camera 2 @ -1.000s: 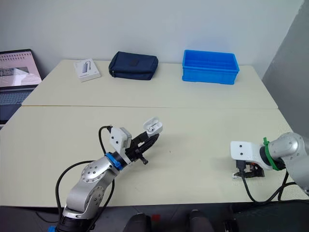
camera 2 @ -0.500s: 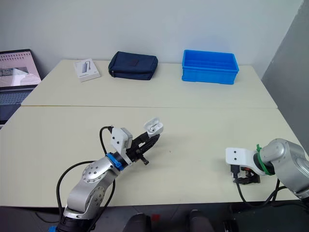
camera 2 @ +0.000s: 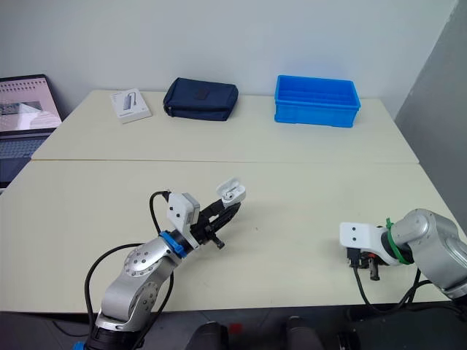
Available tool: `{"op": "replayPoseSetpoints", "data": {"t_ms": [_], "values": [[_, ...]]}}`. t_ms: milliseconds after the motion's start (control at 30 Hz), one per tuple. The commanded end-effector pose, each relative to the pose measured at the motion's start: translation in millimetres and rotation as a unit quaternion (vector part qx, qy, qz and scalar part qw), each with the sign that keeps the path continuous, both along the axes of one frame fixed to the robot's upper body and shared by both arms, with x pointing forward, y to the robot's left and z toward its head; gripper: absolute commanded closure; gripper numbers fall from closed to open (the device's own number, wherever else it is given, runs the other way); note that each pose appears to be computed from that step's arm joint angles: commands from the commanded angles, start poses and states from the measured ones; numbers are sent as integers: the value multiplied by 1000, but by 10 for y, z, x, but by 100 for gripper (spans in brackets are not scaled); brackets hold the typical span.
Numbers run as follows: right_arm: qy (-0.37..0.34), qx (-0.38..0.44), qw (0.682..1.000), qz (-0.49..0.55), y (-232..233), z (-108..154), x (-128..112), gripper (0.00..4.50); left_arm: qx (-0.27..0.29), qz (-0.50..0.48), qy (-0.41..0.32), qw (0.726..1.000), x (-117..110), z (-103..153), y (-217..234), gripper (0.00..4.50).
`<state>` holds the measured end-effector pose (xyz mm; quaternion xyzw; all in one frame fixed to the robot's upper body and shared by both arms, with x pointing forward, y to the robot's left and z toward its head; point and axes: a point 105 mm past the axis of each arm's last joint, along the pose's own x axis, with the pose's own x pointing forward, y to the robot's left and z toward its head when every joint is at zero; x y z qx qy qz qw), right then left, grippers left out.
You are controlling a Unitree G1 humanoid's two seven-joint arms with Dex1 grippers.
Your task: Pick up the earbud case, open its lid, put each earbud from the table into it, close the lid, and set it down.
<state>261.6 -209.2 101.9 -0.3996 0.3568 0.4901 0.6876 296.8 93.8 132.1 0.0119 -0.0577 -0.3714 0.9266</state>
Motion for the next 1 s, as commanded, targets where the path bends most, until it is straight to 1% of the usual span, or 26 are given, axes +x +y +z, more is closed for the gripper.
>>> {"op": "replayPoseSetpoints", "data": {"t_ms": [33,100,167,233,367,400,500,633,833,1000], "values": [[-81,74,994,21,214,399,141,413,-12,-13,-31,999,-11,148,-42,373],[-130,142,981,25,415,620,237,413,-16,-18,-33,999,0,165,-45,373],[-189,248,949,34,745,896,320,413,-18,-24,-38,999,12,186,-67,373],[-224,319,920,35,964,1051,361,413,-20,-27,-41,999,27,202,-92,373],[-223,490,842,33,1454,1288,328,413,-22,-34,-47,998,48,238,-144,373],[-223,509,831,25,1516,1303,333,413,-23,-37,-48,998,46,247,-153,373],[-235,541,807,10,1652,1289,345,413,-25,-44,-50,997,36,273,-175,373],[-249,559,791,-1,1760,1241,372,413,-25,-48,-51,997,54,282,-183,373],[-301,547,781,-7,1749,1188,467,413,-25,-51,-53,997,68,294,-181,373],[-313,540,781,-8,1739,1106,512,413,-25,-51,-54,997,78,299,-171,373]]}}
